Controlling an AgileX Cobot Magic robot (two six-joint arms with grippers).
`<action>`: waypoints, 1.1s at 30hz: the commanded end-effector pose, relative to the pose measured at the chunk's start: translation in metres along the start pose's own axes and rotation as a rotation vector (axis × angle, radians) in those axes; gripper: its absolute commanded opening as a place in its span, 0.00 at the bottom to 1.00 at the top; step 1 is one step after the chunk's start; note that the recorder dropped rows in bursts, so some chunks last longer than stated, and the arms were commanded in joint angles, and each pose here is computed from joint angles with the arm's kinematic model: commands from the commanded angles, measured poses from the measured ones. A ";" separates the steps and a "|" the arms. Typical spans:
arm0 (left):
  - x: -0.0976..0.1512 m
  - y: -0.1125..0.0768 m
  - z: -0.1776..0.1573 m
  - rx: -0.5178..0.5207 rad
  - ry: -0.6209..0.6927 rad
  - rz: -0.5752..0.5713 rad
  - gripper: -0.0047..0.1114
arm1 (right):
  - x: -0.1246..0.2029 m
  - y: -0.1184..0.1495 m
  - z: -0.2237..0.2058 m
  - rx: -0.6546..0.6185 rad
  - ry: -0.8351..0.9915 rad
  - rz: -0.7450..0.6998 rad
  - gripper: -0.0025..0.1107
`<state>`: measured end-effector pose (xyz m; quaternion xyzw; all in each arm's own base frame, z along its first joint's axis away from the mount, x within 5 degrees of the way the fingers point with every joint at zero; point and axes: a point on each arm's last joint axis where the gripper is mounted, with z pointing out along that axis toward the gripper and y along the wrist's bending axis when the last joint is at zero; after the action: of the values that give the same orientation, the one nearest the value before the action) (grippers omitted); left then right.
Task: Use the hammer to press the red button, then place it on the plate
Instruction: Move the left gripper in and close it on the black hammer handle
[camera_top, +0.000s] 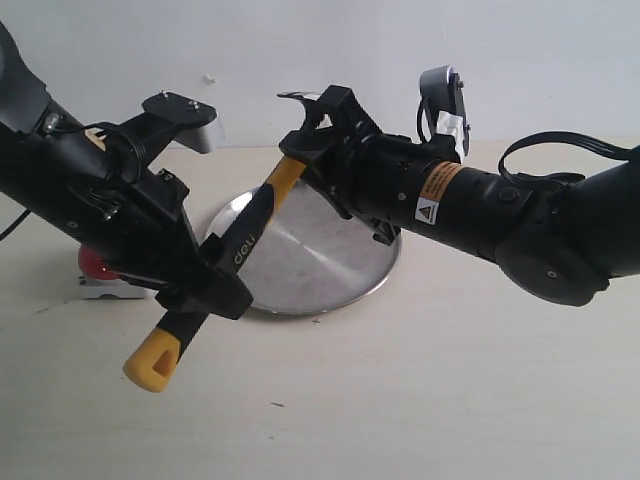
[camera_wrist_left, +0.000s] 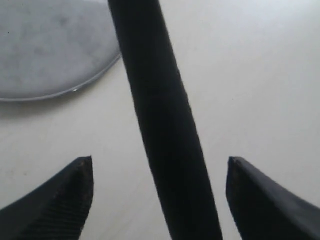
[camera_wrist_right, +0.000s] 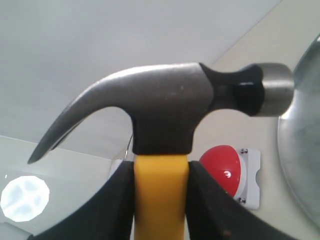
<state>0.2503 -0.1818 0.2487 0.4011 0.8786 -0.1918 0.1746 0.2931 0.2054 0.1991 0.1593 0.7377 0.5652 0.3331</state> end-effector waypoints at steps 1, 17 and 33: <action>-0.004 0.000 0.007 0.024 -0.023 -0.038 0.66 | -0.006 0.013 0.000 -0.087 -0.033 -0.013 0.02; -0.004 0.008 0.020 -0.004 0.018 -0.016 0.33 | -0.006 0.008 0.000 -0.034 -0.028 -0.015 0.02; -0.006 0.009 0.014 -0.042 -0.001 0.020 0.04 | -0.005 -0.003 0.000 0.083 -0.017 -0.033 0.02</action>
<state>0.2643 -0.1866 0.2265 0.3960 0.8867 -0.1743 0.1630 0.2946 0.2029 0.1938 0.1730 0.7549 0.5393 0.3305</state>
